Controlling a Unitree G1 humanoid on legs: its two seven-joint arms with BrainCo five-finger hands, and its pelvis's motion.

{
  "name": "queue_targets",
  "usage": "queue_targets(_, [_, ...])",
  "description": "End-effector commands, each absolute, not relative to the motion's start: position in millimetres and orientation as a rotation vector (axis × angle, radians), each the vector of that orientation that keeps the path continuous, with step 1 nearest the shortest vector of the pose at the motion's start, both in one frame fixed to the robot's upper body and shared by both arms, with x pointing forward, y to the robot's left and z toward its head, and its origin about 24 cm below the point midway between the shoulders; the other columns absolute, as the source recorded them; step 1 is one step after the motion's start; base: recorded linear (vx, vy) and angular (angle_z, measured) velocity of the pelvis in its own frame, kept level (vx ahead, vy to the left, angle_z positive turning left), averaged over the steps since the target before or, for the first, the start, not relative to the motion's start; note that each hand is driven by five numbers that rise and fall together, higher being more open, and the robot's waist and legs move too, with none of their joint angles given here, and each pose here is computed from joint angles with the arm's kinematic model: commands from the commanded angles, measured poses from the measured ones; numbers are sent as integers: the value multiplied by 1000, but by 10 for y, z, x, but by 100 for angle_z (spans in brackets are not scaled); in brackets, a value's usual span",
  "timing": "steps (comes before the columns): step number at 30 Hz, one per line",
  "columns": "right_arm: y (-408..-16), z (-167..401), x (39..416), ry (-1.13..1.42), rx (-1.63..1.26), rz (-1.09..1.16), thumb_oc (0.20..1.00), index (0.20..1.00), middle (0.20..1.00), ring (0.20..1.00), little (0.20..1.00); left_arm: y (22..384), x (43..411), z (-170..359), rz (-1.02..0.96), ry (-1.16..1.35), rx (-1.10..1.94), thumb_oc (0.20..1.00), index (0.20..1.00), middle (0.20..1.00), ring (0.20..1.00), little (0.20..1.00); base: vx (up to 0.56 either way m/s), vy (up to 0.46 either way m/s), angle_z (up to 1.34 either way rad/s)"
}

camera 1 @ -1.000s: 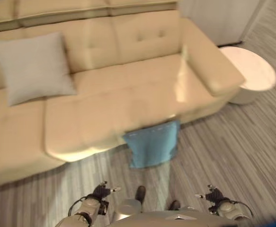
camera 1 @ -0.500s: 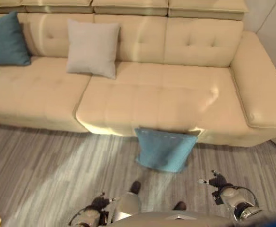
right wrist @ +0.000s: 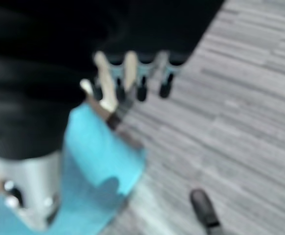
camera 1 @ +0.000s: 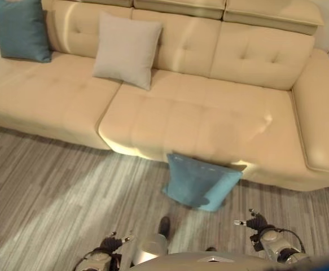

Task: Pick up all the scattered cushions and arrange them neatly on the sofa.

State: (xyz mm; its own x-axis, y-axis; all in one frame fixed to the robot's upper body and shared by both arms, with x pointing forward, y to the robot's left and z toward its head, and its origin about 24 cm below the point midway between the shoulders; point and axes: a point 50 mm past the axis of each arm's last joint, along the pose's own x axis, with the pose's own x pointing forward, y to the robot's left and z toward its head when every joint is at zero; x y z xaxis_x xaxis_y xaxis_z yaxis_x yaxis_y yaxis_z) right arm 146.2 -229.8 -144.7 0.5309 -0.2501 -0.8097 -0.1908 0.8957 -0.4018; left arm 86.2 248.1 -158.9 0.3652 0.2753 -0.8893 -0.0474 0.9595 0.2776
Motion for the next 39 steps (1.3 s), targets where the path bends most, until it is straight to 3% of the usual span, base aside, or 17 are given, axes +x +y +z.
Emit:
queue_targets(1, [-2209,-1394,1632,964,-527,27,1000,1000,1000,1000,1000,2650,897,-1541,229,1196,262,1000,1000,1000,1000,1000,10,236,-9])
queue_targets(22, [-2338,-1429,1480,1011,-540,-12,1000,1000,1000,1000,1000,2600,899,-1555,232,1187,263,1000,1000,1000,1000,1000,81,4,16])
queue_targets(39, [-2202,-1397,1635,968,-530,31,1000,1000,1000,1000,1000,2700,917,-1520,266,1182,256,1000,1000,1000,1000,1000,34,54,-1])
